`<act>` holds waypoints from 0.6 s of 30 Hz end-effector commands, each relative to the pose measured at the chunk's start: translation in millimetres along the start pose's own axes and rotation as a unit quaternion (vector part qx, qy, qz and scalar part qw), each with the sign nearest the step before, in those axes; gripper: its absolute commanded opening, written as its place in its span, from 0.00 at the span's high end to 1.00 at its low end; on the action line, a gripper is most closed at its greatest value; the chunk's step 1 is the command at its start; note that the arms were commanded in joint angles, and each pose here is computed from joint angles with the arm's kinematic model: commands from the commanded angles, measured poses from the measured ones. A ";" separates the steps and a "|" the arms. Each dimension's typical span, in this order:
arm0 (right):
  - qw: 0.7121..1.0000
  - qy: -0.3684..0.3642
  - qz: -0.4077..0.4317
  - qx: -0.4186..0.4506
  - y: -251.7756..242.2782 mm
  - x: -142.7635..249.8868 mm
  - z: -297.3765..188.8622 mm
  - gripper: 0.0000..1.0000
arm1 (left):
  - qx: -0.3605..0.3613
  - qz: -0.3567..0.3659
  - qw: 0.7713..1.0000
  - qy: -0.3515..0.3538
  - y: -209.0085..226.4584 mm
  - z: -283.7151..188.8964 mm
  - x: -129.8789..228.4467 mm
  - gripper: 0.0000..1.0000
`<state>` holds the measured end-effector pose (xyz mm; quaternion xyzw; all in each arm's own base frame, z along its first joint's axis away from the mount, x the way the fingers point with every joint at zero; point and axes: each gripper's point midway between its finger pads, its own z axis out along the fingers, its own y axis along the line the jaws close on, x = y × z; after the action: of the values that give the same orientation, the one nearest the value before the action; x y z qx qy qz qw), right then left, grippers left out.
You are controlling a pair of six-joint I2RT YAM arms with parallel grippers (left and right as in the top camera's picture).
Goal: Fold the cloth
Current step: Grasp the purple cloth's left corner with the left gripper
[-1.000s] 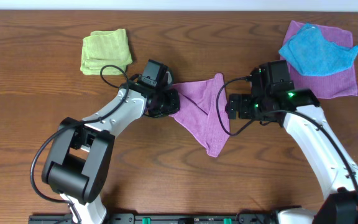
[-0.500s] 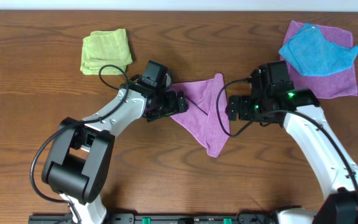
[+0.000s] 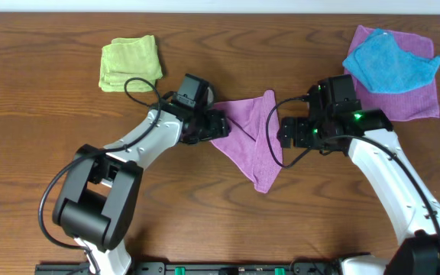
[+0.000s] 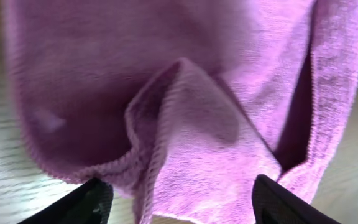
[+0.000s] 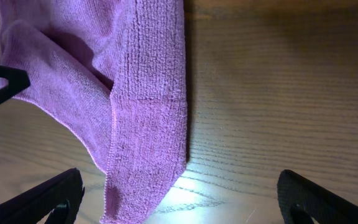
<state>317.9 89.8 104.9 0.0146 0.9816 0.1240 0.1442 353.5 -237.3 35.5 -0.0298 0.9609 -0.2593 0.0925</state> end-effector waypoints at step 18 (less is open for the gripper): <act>1.000 0.000 -0.005 0.001 -1.6 -0.5 -1.2 0.01 | -0.004 0.013 0.999 0.036 -5.1 26.5 19.2 0.94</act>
<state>317.8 89.8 104.9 0.0147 0.9817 0.1240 0.1441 336.4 -255.0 13.1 -0.0106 0.9651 -0.2549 0.0601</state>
